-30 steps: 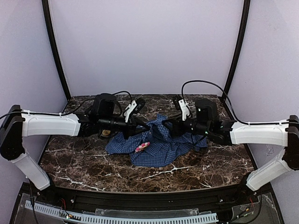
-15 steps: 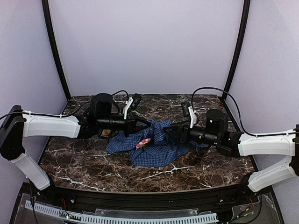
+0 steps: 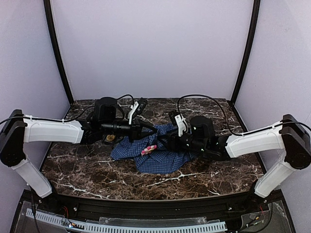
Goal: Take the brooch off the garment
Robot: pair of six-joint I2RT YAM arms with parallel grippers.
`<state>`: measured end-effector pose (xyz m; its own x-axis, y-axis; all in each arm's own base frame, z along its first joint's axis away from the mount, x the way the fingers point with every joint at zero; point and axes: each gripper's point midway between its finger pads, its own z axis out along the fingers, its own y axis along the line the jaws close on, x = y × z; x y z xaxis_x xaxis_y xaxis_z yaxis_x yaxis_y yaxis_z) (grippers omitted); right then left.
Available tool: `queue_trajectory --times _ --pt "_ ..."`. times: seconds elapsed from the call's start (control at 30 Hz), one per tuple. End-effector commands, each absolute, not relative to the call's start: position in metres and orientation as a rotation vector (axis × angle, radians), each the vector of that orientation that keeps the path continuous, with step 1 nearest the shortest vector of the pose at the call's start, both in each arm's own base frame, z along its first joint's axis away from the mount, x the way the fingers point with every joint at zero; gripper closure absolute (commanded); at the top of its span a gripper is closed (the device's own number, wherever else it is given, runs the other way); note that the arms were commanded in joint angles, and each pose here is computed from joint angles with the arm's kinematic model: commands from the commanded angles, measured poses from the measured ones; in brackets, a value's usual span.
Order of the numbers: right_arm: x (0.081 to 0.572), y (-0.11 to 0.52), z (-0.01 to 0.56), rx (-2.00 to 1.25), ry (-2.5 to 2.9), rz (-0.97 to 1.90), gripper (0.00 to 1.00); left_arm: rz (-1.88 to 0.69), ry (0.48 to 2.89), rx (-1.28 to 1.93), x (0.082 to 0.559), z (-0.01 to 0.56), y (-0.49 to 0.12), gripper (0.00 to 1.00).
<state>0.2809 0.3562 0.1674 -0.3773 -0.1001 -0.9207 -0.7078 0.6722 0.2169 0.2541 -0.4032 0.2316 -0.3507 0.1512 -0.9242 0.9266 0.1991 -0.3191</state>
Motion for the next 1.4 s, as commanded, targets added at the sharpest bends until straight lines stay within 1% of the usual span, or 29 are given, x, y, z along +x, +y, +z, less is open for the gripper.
queue_trajectory --times 0.0,0.03,0.07,0.17,0.2,0.3,0.33,0.37,0.47,0.5,0.53,0.57,0.6,0.67,0.73,0.77,0.8,0.9,1.0,1.1,1.37 --pt "0.297 0.368 0.185 -0.623 1.784 0.701 0.47 -1.224 1.635 1.043 0.250 0.249 -0.398 0.99" --pt "0.297 0.372 0.187 -0.635 1.774 0.711 0.52 -1.219 1.638 1.044 0.250 0.248 -0.397 0.99" --pt "0.296 0.376 0.189 -0.652 1.761 0.727 0.60 -1.213 1.647 1.040 0.252 0.246 -0.396 0.99" --pt "0.293 0.383 0.193 -0.679 1.738 0.764 0.91 -1.180 1.666 1.020 0.258 0.243 -0.391 0.99" --pt "0.293 0.383 0.194 -0.679 1.738 0.764 1.00 -1.157 1.680 1.004 0.262 0.239 -0.388 0.99" --pt "0.296 0.378 0.192 -0.662 1.754 0.730 1.00 -1.060 1.725 0.950 0.278 0.232 -0.376 0.96" --pt "0.297 0.377 0.191 -0.656 1.760 0.719 1.00 -1.001 1.747 0.919 0.286 0.229 -0.372 0.90" --pt "0.298 0.376 0.191 -0.651 1.764 0.712 1.00 -0.961 1.769 0.926 0.289 0.223 -0.369 0.86" --pt "0.300 0.375 0.191 -0.644 1.772 0.702 1.00 -0.840 1.820 0.916 0.302 0.212 -0.362 0.78" --pt "0.300 0.375 0.191 -0.641 1.774 0.700 1.00 -0.818 1.844 0.914 0.305 0.207 -0.361 0.71" --pt "0.302 0.375 0.191 -0.634 1.778 0.693 1.00 -0.810 1.853 0.920 0.305 0.204 -0.361 0.67" --pt "0.304 0.374 0.190 -0.628 1.783 0.681 1.00 -0.810 1.854 0.921 0.305 0.204 -0.361 0.60" --pt "0.306 0.373 0.191 -0.618 1.785 0.669 1.00 -0.815 1.855 0.921 0.305 0.204 -0.362 0.56" --pt "0.311 0.372 0.189 -0.602 1.801 0.638 1.00 -0.830 1.846 0.930 0.301 0.207 -0.364 0.39" --pt "0.316 0.371 0.186 -0.589 1.818 0.605 1.00 -0.832 1.832 0.947 0.294 0.211 -0.368 0.29" --pt "0.318 0.370 0.183 -0.584 1.828 0.590 1.00 -0.826 1.822 0.959 0.289 0.214 -0.373 0.27" --pt "0.320 0.370 0.182 -0.582 1.832 0.584 1.00 -0.814 1.814 0.974 0.286 0.217 -0.375 0.22" --pt "0.321 0.372 0.182 -0.579 1.833 0.582 1.00 -0.747 1.783 1.024 0.271 0.223 -0.386 0.14" --pt "0.322 0.373 0.187 -0.575 1.828 0.586 1.00 -0.682 1.784 1.014 0.269 0.226 -0.390 0.04" --pt "0.322 0.372 0.193 -0.568 1.819 0.588 1.00 -0.655 1.807 0.977 0.272 0.220 -0.394 0.01" --pt "0.329 0.358 0.218 -0.514 1.793 0.508 1.00 -0.391 1.826 0.822 0.291 0.204 -0.408 0.01"
